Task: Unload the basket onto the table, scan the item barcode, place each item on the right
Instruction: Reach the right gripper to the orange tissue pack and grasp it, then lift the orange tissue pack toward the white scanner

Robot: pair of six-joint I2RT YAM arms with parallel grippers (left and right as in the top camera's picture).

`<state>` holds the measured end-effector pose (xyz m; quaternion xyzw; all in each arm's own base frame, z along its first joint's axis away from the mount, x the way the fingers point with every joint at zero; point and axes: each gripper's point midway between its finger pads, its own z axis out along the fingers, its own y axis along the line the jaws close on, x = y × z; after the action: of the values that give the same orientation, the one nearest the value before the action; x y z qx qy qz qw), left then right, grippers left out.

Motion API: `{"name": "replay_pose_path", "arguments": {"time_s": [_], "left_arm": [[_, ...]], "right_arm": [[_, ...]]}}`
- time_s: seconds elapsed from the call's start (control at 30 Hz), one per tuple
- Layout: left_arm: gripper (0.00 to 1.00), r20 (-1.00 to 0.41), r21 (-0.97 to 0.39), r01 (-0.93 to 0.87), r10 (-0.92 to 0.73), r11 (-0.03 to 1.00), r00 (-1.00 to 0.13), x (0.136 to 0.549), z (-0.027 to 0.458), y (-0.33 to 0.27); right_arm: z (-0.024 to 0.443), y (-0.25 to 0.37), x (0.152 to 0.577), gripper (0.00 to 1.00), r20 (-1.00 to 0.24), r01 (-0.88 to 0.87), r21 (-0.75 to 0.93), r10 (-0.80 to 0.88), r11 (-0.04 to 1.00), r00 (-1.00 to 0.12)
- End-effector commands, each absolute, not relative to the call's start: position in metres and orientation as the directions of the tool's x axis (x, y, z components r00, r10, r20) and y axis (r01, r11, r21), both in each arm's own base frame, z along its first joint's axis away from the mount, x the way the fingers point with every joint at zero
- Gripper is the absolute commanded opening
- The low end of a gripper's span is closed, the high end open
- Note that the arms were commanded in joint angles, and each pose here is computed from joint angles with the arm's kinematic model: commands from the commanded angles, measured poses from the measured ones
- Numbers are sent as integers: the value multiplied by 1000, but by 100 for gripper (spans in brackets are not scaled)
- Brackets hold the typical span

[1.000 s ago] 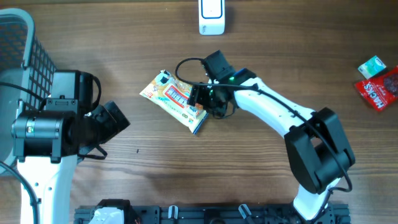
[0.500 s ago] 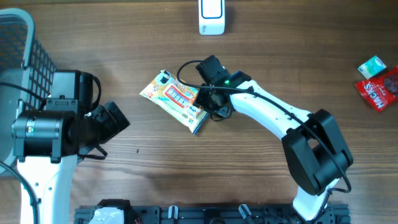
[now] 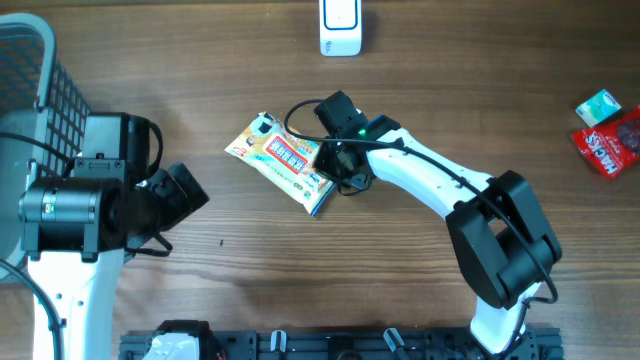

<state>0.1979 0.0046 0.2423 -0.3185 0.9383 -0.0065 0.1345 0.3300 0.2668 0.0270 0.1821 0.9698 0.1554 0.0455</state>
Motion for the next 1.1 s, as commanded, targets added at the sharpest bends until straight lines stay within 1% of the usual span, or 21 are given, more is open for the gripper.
{"name": "replay_pose_path", "arguments": {"time_s": [0.0, 0.07, 0.13, 0.17, 0.2, 0.23, 0.27, 0.3, 0.37, 0.4, 0.53, 0.63, 0.7, 0.77, 0.87, 0.97, 1.07], "left_arm": [[100, -245, -100, -610, -613, 786, -751, 198, 242, 5], [100, -245, -100, -610, -613, 786, -751, 198, 242, 5], [100, -245, -100, -610, -613, 786, -751, 198, 242, 5], [100, -245, -100, -610, -613, 786, -751, 198, 242, 5], [100, -245, -100, -610, -613, 786, -751, 198, 242, 5], [100, -245, -100, -610, -613, 786, -751, 198, 242, 5], [100, -245, -100, -610, -613, 786, -751, 198, 242, 5], [100, -245, -100, -610, -613, 786, -751, 198, 242, 5], [100, -245, -100, -610, -613, 786, -751, 198, 242, 5], [100, -245, -100, -610, -613, 786, -751, 198, 242, 5], [100, -245, -100, -610, -613, 786, -751, 198, 242, 5], [100, -245, -100, -610, -613, 786, -751, 198, 242, 5], [100, -245, -100, -610, -613, 786, -751, 198, 242, 5], [100, -245, -100, -610, -613, 786, -751, 198, 242, 5], [100, -245, -100, -610, -613, 786, -751, 198, 242, 5], [100, -245, -100, -610, -613, 786, -751, 198, 242, 5], [100, -245, -100, -610, -613, 786, -751, 198, 242, 5]], "right_arm": [[21, 263, 329, 4, -26, 303, 310, 326, 901, -945], [30, 265, 332, 4, -5, 256, 368, 278, 894, -961], [44, 271, 336, 4, 14, 168, 478, 183, 862, -983], [54, 275, 338, 4, 17, 112, 547, 123, 829, -992], [65, 280, 339, 4, 19, 56, 629, 56, 776, -998], [80, 286, 339, 4, 10, -6, 723, -19, 691, -1000], [101, 290, 338, 4, -21, -72, 819, -97, 569, -995], [125, 290, 337, 4, -69, -131, 895, -158, 425, -985], [171, 277, 340, 4, -180, -214, 965, -211, 150, -961], [186, 266, 345, 4, -217, -234, 970, -204, 64, -955], [217, 226, 362, 4, -350, -338, 936, -151, -101, -925], [217, 213, 370, 4, -417, -408, 908, -112, -96, -902], [217, 213, 370, 4, -499, -489, 866, -103, -106, -860], [216, 216, 368, 4, -552, -541, 833, -103, -117, -827], [216, 218, 367, 4, -602, -590, 798, -99, -125, -793], [217, 218, 368, 4, -691, -679, 721, -84, -136, -718], [218, 218, 371, 4, -707, -696, 706, -84, -130, -702]]}}
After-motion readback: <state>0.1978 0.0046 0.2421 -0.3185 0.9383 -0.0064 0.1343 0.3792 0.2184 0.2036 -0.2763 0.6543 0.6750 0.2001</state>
